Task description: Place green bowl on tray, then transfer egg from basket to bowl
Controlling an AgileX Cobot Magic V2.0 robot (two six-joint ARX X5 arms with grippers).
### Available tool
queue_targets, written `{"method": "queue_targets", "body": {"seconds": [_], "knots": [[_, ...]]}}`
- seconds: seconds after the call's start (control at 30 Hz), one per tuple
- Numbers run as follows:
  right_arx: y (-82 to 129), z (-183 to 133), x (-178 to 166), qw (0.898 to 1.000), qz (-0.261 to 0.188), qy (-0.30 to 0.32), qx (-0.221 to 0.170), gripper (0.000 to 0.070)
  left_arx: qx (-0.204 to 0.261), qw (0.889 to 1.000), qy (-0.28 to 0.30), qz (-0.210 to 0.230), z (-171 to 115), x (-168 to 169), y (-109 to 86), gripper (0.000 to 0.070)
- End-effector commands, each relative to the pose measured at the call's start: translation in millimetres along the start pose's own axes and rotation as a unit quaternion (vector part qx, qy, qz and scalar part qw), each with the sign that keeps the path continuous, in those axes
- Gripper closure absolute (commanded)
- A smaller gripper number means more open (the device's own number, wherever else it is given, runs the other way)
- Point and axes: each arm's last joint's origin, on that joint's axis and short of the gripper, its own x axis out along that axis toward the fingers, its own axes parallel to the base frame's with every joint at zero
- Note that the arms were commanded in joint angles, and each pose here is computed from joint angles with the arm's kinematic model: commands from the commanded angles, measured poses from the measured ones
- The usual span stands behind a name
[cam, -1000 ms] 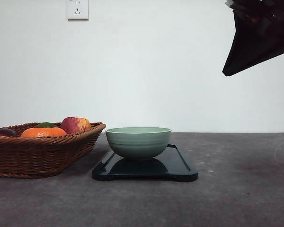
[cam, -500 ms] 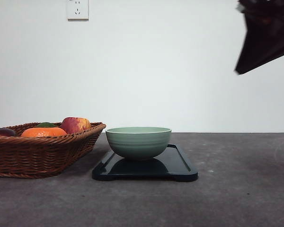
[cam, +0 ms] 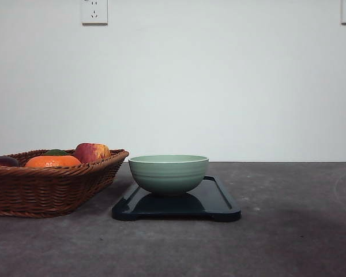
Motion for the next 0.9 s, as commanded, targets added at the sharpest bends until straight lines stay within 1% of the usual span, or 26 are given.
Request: {"method": "queue_targets", "body": {"seconds": [0.0,0.1,0.23,0.3,0.57,0.87], "knots": [[-2,-5,-1,1.000,-0.012,-0.012,0.003,0.0683,-0.001,1.000,0.002,0.002,-5,2,0.8,0.0700],[-5,-15,-3,0.999,-0.029,-0.023,0.013,0.0683,-0.001,1.000,0.002,0.002,-5,2,0.8,0.0700],[-6,-26,-2,0.998,-0.038,-0.033,0.025,0.0683,-0.001,1.000,0.002,0.002,-5,2,0.8,0.0700],[-6,-27,-2,0.998,-0.043,-0.029,0.032,0.0683,-0.001,1.000,0.002,0.002,-5,2,0.8,0.0700],[-10,-26,-3,0.996,-0.067,-0.033,0.039,0.0683,-0.001,1.000,0.002,0.002,-5,2,0.8,0.0700],[-10,-26,-3,0.996,-0.069,-0.034,0.040,0.0683,-0.001,1.000,0.002,0.002,-5,2,0.8,0.0700]]}}
